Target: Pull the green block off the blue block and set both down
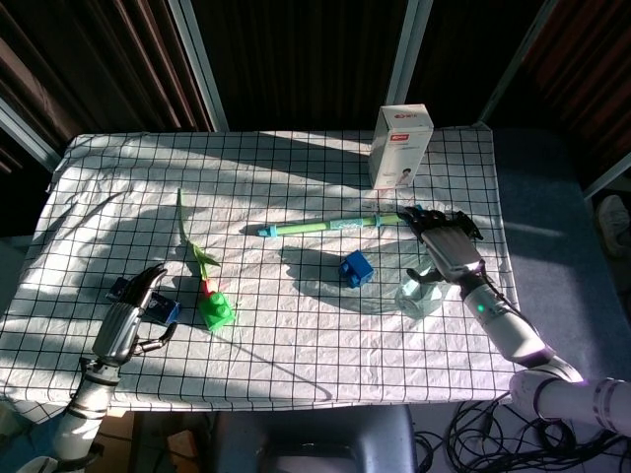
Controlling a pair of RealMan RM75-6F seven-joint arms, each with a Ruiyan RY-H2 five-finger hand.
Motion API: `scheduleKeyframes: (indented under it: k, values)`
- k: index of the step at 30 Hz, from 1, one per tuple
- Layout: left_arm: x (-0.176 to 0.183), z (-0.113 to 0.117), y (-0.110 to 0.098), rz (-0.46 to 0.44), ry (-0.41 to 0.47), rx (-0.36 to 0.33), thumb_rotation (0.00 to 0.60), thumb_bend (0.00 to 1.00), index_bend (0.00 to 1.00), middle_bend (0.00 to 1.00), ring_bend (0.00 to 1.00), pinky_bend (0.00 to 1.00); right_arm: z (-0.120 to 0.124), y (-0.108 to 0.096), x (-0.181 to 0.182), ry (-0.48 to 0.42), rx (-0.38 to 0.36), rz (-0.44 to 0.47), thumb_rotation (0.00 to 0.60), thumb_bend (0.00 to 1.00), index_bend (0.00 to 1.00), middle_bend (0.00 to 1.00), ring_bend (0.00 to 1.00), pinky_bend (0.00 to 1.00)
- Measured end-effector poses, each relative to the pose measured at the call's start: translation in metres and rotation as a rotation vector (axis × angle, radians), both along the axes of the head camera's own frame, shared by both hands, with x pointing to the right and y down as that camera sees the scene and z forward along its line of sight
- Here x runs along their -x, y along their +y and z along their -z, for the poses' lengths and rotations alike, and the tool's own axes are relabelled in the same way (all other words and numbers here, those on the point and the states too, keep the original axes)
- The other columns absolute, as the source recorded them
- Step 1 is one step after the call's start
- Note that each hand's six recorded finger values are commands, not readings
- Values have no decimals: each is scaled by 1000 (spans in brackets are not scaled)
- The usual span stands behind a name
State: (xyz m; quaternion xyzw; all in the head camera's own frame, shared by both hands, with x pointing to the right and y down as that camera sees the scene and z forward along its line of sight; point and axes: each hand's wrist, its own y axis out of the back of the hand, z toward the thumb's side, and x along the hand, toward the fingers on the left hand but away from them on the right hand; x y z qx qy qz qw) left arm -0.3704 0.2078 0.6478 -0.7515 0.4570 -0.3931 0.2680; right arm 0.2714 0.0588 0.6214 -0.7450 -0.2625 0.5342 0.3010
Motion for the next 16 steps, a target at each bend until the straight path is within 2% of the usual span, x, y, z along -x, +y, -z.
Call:
scheduleKeyframes:
  k: [4,7,10,11,14,16]
  values:
    - [55,41,7,20,-253,-40,600,357,3,12,0,12,28,23,-56,103,-136,-51,600,222,0,0,0,0]
    - [76,60,22,50,-428,-84,600,354,1,0,0,0,49,56,-105,200,-228,-120,600,222,0,0,0,0]
    - [84,70,44,56,-565,-92,600,353,0,0,0,0,68,103,-153,289,-283,-209,600,222,0,0,0,0]
    - [84,70,52,49,-588,-81,600,353,0,0,0,0,75,122,-168,317,-300,-241,600,222,0,0,0,0]
    - [78,66,69,2,-603,-27,600,347,0,0,0,0,85,160,-194,358,-329,-287,600,222,0,0,0,0]
    - [73,62,73,-27,-586,7,600,345,0,0,0,0,88,171,-198,359,-341,-280,600,222,0,0,0,0]
